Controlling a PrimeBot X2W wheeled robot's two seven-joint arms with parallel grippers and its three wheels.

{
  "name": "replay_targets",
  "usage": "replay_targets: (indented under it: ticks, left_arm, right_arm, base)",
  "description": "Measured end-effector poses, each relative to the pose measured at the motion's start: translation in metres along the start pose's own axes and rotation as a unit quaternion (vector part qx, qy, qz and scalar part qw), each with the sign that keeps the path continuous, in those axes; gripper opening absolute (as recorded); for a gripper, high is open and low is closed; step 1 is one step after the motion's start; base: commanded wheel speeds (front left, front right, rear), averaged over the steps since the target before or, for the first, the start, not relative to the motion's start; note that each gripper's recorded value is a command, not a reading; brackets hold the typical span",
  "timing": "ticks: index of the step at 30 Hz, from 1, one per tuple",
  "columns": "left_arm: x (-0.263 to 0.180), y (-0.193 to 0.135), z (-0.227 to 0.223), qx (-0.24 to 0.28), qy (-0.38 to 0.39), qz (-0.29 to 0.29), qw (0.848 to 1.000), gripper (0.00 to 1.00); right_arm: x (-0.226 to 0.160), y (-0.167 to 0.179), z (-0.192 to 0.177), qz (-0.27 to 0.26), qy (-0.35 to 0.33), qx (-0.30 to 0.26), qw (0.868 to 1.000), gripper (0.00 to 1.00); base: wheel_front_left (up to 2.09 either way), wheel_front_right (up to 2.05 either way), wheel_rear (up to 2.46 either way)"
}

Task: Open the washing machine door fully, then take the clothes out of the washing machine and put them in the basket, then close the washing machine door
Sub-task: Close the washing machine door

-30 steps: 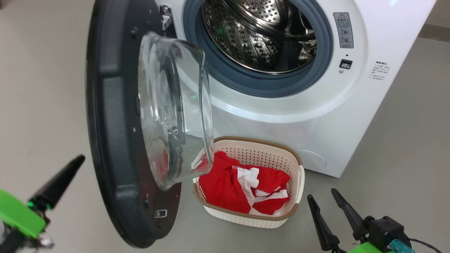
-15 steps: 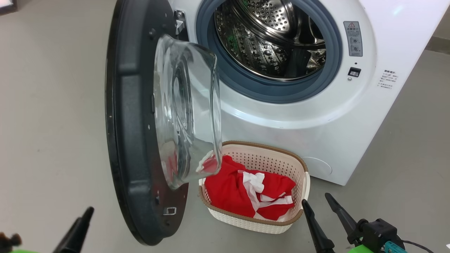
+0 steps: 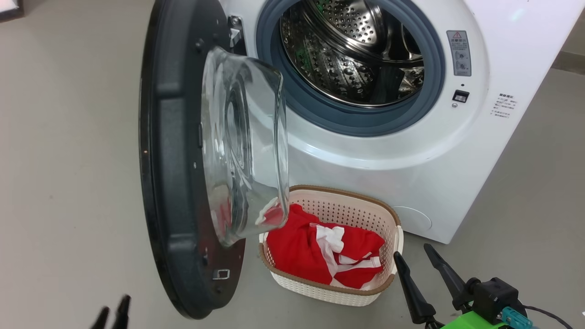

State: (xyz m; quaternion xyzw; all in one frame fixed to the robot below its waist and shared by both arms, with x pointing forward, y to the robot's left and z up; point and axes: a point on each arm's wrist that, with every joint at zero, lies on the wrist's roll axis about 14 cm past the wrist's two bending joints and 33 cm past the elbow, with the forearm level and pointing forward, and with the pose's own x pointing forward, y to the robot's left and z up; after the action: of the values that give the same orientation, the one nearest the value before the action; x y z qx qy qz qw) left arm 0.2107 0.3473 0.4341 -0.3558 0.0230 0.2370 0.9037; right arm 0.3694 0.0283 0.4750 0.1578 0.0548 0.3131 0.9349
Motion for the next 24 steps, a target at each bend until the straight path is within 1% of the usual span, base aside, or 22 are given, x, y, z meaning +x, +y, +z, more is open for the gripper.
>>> replay_targets:
  ticks: [1,5,9,10,11,17,20,24]
  left_arm:
    - [0.001,0.001,0.006,0.004,-0.014,0.003,1.0,1.0]
    - [0.003,0.0,0.021,0.058,-0.052,0.009,0.997,1.0]
    - [0.0,-0.005,0.021,0.131,-0.066,0.008,0.989,1.0]
    - [0.0,-0.005,0.021,0.131,-0.066,0.008,0.989,1.0]
    - [-0.002,-0.009,0.022,0.189,-0.069,0.002,0.98,1.0]
    - [-0.005,-0.022,0.032,0.281,-0.099,0.006,0.954,1.0]
    - [-0.006,-0.027,0.034,0.302,-0.109,0.009,0.947,1.0]
    - [-0.01,-0.023,0.031,0.306,-0.107,0.023,0.946,1.0]
  right_arm:
    - [0.0,0.0,0.0,0.001,0.0,0.0,1.0,1.0]
    - [0.001,0.0,0.0,0.001,0.0,0.001,1.0,1.0]
    - [0.0,-0.002,0.0,-0.003,0.0,0.001,1.0,1.0]
    - [0.0,-0.002,0.0,-0.003,0.0,0.001,1.0,1.0]
    - [0.0,-0.004,0.001,-0.005,-0.001,0.001,1.0,1.0]
    - [-0.001,-0.009,0.004,-0.013,-0.007,0.0,1.0,1.0]
    - [-0.001,-0.009,0.006,-0.014,-0.009,0.0,1.0,1.0]
    - [-0.001,-0.011,0.006,-0.017,-0.01,0.0,1.0,1.0]
  base:
    - [0.0,0.0,0.0]
    - [0.0,0.0,0.0]
    - [0.0,0.0,0.0]
    - [0.0,0.0,0.0]
    - [0.0,0.0,0.0]
    - [0.0,0.0,0.0]
    - [0.0,0.0,0.0]
    - [0.0,0.0,0.0]
